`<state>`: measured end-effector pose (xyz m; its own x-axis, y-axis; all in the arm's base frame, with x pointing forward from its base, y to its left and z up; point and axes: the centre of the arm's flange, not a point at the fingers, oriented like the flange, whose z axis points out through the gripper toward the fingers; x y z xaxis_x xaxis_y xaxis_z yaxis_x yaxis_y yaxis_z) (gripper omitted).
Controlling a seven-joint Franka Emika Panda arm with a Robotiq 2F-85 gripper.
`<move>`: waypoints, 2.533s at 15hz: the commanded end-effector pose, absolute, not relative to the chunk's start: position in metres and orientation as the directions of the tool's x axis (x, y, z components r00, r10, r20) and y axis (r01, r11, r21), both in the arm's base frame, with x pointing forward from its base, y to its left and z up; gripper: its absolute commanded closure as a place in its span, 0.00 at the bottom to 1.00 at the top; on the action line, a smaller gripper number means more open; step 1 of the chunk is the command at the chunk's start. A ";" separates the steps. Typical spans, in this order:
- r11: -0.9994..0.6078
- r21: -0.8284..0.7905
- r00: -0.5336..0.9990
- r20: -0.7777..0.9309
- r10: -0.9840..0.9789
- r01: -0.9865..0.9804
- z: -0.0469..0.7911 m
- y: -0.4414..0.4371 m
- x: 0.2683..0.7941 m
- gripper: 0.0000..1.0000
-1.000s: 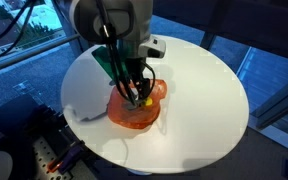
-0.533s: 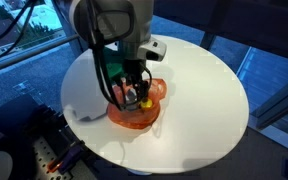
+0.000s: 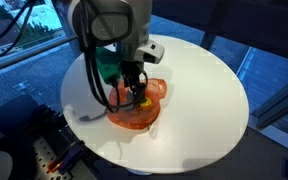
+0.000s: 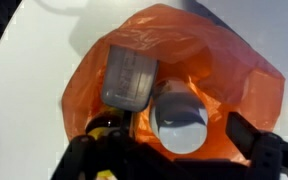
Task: Remove the white bottle from the plastic and put it on the table
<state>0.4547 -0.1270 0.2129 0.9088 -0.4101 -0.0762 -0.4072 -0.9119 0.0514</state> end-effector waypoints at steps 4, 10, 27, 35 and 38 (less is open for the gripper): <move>-0.904 0.048 0.902 -0.060 -0.428 -0.426 0.224 -0.126 0.452 0.48; -0.910 0.027 0.910 -0.027 -0.415 -0.414 0.259 -0.121 0.458 0.81; -0.934 0.005 0.932 0.070 -0.356 -0.357 0.330 -0.042 0.545 0.81; -0.950 0.021 0.950 0.016 -0.312 -0.313 0.282 -0.024 0.579 0.81; -0.954 0.027 0.954 0.002 -0.299 -0.299 0.267 -0.020 0.582 0.81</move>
